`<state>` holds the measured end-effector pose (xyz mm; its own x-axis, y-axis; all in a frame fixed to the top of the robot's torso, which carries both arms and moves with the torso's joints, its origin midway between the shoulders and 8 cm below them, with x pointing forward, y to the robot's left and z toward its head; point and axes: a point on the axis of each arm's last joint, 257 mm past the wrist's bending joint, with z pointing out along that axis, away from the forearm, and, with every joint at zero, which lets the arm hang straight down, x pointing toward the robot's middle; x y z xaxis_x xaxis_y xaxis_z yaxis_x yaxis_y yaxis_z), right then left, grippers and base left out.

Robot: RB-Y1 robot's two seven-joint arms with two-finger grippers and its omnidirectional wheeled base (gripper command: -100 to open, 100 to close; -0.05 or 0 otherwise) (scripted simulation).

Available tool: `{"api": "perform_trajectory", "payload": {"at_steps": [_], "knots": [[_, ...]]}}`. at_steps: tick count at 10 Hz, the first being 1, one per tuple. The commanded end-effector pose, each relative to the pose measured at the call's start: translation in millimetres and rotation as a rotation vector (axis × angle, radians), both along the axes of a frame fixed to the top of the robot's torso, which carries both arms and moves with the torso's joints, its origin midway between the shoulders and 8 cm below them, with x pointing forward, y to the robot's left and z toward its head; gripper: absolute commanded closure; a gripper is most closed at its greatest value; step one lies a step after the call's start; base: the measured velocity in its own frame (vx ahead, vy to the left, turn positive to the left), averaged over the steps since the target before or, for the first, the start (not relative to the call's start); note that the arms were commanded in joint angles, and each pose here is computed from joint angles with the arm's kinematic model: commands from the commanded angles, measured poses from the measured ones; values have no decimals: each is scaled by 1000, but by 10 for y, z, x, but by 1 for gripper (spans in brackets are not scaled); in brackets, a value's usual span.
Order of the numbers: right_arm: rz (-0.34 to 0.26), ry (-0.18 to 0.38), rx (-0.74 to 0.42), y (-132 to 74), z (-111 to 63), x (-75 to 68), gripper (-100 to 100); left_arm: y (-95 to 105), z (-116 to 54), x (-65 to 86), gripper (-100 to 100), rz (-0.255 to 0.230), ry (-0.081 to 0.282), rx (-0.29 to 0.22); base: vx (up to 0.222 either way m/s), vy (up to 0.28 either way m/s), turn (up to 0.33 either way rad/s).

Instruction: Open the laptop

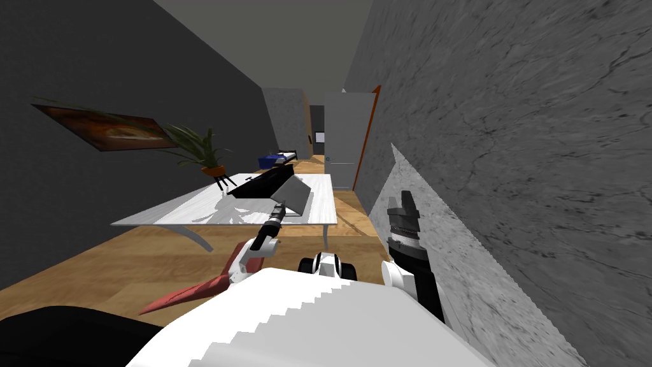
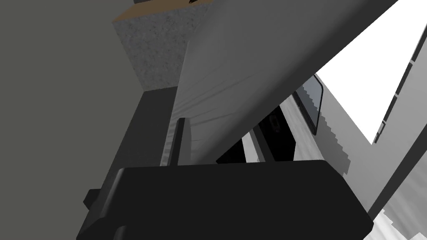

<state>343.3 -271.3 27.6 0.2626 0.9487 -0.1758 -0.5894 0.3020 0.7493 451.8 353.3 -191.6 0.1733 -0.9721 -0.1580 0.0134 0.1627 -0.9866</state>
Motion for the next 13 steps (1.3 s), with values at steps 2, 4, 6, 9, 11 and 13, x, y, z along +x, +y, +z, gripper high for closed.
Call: {"api": "perform_trajectory", "payload": {"at_steps": [2, 4, 6, 9, 11, 13], "knots": [[0, 0, 0, 0, 0, 0, 0, -84, -90, 54, 100, -6, -15, -120, -23, 97, 13], [0, 0, 0, 0, 0, 0, 0, -211, -272, 89, 100, -11, -28, -253, -6, 80, 12], [0, 0, 0, 0, 0, 0, 0, -186, -213, 52, -100, -6, -24, -266, 0, 64, -11], [0, 0, 0, 0, 0, 0, 0, -159, -30, -4, -100, -4, -28, -265, 21, -20, -8], [0, 0, 0, 0, 0, 0, 0, -144, 81, -46, -100, -2, -28, -265, 21, -8, -13], [0, 0, 0, 0, 0, 0, 0, -133, 193, -91, -100, -1, -28, -264, 16, 0, -8]]}}
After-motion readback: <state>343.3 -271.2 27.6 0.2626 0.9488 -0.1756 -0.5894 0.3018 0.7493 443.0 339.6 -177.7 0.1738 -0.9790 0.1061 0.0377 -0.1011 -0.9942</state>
